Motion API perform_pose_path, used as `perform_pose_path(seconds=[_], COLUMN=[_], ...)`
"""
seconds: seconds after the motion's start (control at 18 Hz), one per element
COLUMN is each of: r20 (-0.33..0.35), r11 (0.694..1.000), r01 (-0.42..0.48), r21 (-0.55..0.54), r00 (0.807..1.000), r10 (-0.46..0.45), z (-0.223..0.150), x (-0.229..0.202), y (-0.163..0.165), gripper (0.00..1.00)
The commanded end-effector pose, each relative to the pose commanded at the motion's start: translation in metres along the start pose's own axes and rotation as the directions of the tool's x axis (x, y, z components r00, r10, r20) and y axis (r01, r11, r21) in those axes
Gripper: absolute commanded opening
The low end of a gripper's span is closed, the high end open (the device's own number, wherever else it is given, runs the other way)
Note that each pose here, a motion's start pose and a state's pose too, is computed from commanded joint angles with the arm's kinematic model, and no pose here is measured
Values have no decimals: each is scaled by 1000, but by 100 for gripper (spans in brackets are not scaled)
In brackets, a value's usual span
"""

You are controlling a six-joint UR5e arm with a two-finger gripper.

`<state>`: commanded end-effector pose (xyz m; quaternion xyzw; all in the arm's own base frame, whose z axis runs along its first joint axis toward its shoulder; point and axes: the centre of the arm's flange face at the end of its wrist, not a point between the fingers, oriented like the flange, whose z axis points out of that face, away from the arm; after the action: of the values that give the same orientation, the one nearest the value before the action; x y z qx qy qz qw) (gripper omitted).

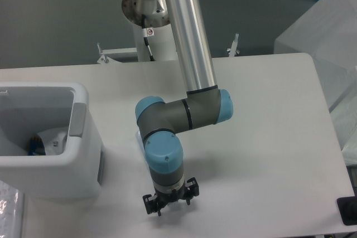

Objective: Place the trash in the trash can

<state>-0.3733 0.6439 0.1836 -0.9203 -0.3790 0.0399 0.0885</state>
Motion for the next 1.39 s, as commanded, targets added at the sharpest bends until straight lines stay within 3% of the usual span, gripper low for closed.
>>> perform_pose_path(seconds=[0.33,0.89,1.39], r20=[9,16,17], r11=[1000,1000,1000], r01=[17,3,3], r21=[1,-6,-3], r00=[1000,1000,1000], r10=[-17,-3,-3], z=[0,1,-1], x=[-1,10,10], y=[0,7,6], gripper=[67,65,51])
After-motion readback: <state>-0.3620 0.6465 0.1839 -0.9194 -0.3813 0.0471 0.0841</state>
